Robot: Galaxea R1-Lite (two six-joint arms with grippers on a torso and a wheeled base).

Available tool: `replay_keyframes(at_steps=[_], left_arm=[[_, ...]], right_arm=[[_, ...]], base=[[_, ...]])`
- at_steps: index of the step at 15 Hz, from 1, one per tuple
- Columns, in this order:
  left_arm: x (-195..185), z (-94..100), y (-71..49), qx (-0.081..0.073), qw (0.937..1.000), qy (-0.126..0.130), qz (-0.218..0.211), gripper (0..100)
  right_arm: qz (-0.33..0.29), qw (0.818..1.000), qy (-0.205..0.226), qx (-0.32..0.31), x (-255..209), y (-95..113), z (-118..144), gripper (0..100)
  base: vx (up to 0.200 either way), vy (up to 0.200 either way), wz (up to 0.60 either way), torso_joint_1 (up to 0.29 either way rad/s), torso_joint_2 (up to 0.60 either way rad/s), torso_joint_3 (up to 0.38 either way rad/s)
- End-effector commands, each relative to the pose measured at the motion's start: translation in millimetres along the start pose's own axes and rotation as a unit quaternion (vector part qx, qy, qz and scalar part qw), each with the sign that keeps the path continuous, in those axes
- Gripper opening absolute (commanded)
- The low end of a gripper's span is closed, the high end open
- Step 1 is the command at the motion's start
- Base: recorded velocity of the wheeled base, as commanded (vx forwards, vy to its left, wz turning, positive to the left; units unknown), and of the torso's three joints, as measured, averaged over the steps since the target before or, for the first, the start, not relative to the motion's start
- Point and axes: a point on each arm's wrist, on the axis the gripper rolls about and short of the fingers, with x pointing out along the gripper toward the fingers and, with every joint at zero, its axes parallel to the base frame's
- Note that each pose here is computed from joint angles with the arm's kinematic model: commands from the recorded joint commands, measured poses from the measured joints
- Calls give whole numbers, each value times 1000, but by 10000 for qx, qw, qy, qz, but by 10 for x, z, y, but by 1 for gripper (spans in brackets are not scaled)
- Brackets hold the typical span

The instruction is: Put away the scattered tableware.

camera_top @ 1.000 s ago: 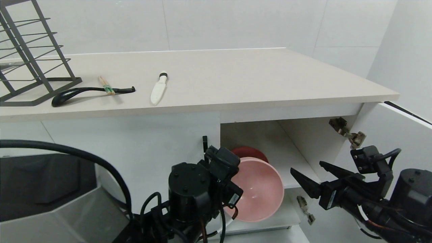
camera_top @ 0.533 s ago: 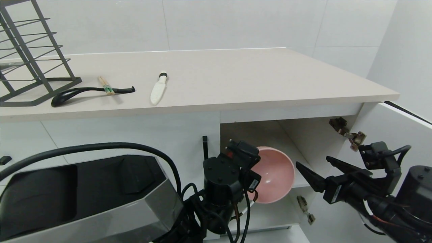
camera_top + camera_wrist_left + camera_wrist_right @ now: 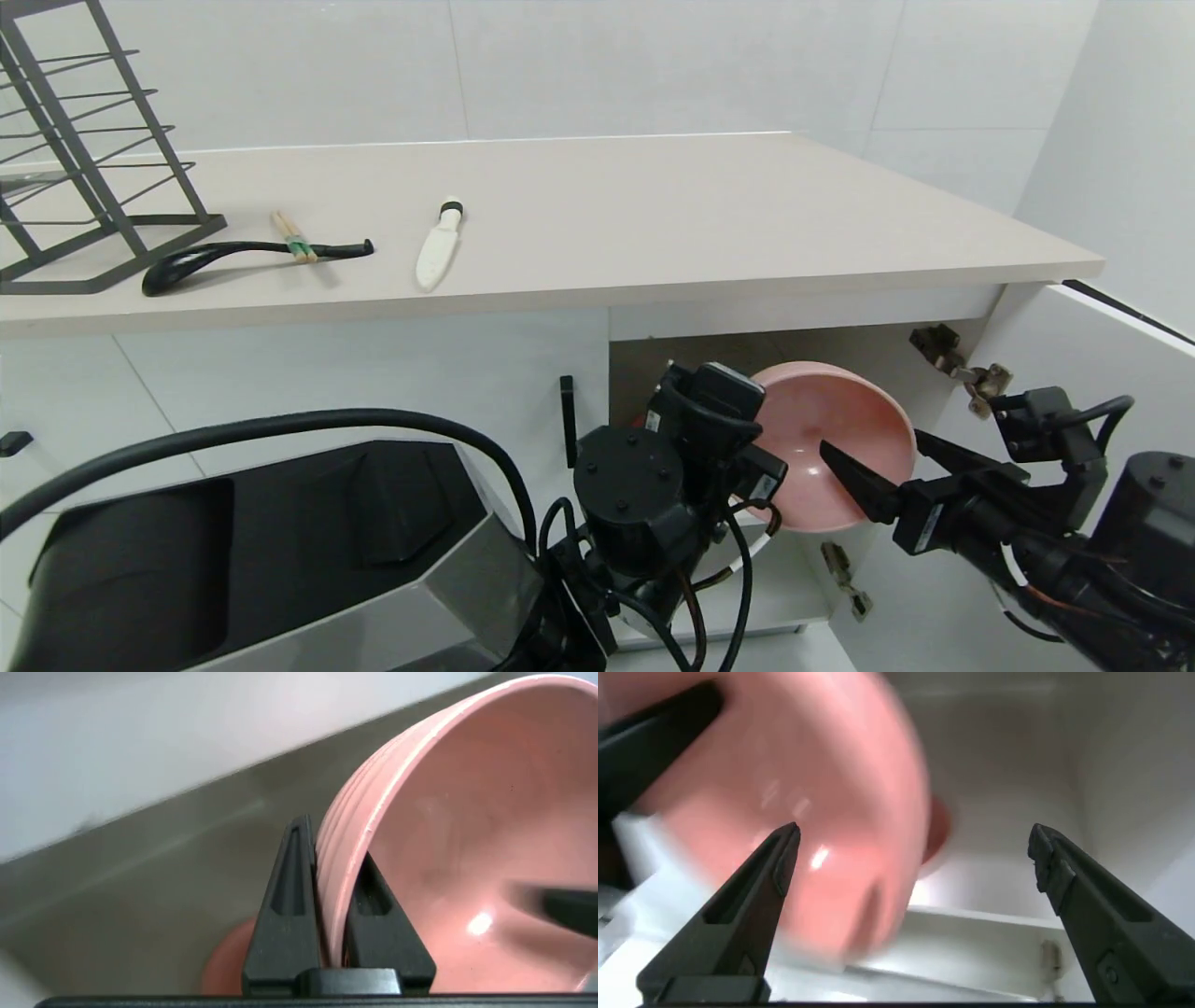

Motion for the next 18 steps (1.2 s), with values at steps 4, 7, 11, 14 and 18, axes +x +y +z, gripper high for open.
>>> replay_keyframes(at_steps=[4, 7, 11, 14, 18], left_arm=[[10, 48, 33, -61, 9999, -121, 54, 0], [19, 54, 46, -69, 9998, -147, 75, 0], [19, 31, 40, -45, 9999, -82, 68, 0], [10, 38, 32, -45, 9999, -137, -69, 100], [-54, 161, -58, -119, 9990, -345, -266, 100]], right_arm=[[-312, 9993, -183, 62, 41, -134, 71, 100], [-52, 9999, -130, 19, 19, -24, 49, 0], [445, 9984, -341, -8, -75, 172, 124, 0], [342, 9989, -326, 1, -59, 131, 120, 0], [217, 9995, -222, -2, -24, 85, 81, 0]], base=[[0, 0, 0, 0, 0, 0], [0, 0, 0, 0, 0, 0], [0, 0, 0, 0, 0, 0], [0, 0, 0, 0, 0, 0], [0, 0, 0, 0, 0, 0]])
